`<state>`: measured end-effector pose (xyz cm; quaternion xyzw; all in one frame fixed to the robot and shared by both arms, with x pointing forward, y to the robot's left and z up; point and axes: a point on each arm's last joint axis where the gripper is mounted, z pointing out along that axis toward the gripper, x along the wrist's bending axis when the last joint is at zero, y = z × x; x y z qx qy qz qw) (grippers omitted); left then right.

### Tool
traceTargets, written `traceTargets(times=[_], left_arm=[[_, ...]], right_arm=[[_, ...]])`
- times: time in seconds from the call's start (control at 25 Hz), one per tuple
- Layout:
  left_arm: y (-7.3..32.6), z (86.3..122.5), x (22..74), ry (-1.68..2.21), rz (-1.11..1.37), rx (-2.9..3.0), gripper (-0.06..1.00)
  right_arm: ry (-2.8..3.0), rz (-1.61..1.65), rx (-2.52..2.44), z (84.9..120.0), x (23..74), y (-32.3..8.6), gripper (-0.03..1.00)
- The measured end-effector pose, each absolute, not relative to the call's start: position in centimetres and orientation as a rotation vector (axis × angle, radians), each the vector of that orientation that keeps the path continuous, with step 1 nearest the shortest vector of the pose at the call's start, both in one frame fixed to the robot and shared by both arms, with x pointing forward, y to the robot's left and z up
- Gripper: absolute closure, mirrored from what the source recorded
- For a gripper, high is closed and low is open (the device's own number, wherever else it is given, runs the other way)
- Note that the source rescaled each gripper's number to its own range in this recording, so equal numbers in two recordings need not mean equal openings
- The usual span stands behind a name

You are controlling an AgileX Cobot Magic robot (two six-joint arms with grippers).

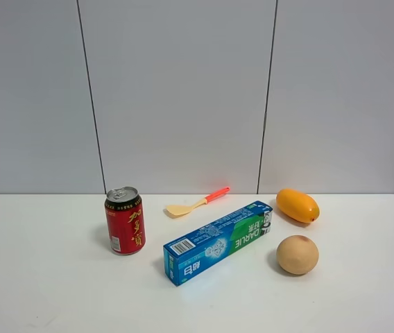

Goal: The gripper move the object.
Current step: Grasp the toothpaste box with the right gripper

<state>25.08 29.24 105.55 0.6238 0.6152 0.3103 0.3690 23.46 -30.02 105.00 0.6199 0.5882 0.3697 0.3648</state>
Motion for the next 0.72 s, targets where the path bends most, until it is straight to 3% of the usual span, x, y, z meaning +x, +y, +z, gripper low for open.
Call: traceTargets(times=[0.04,0.72], left_arm=[[29.24,105.55,25.08,1.579,0.797,1.601,-0.06],[29.24,105.55,25.08,1.579,0.797,1.601,-0.06]], right_arm=[[1.513,0.951,1.595,105.00,23.46,-30.02,0.14],[1.513,0.951,1.595,105.00,23.46,-30.02,0.14]])
